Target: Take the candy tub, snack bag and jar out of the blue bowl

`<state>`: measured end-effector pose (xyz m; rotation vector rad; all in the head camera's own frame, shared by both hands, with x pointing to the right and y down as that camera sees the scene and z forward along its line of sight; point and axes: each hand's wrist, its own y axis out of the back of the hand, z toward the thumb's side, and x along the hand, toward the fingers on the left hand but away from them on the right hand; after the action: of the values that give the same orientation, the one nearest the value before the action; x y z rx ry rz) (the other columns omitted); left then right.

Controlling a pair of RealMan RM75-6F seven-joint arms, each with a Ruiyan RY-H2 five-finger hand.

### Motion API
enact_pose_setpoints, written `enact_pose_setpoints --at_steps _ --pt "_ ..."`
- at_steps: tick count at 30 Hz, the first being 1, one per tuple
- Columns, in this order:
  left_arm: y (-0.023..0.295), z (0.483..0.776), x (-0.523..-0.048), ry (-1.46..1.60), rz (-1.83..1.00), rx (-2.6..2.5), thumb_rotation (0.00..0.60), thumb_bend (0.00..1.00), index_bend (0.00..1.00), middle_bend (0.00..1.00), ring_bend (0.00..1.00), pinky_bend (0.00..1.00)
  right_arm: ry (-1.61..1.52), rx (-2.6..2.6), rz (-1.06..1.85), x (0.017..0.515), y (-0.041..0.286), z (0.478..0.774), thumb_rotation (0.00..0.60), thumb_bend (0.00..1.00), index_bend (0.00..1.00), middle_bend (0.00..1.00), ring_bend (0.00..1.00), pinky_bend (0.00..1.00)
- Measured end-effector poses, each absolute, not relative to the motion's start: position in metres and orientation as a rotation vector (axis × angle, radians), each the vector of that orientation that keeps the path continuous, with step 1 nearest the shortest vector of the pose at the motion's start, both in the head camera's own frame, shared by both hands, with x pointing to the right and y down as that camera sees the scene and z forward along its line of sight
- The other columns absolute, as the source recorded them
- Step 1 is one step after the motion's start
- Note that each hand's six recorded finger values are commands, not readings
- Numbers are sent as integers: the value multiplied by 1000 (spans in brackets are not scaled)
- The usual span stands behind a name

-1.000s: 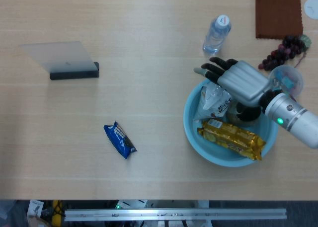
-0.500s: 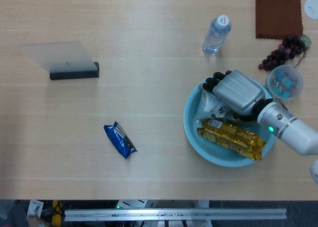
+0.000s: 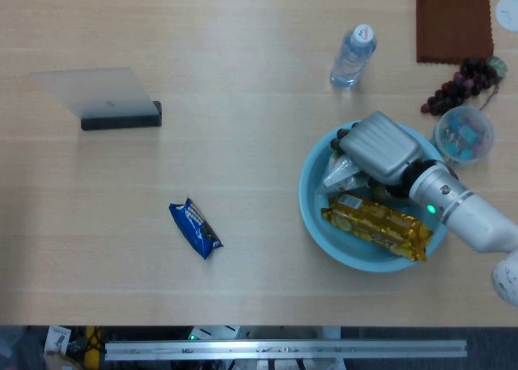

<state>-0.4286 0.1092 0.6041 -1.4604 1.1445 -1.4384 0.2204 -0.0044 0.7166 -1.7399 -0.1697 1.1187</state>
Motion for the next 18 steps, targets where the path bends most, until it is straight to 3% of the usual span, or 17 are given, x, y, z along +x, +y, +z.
enact_pose_setpoints --at_steps 7,18 --pt "107 605 -427 1140 -1433 -1464 600 293 233 229 179 252 -279 -1831 1068 216 -12 690 600 450 672 557 600 846" --pt "108 601 -426 1140 -1429 -1457 600 293 233 228 179 252 -526 -1898 926 202 -53 632 600 448 672 557 600 846"
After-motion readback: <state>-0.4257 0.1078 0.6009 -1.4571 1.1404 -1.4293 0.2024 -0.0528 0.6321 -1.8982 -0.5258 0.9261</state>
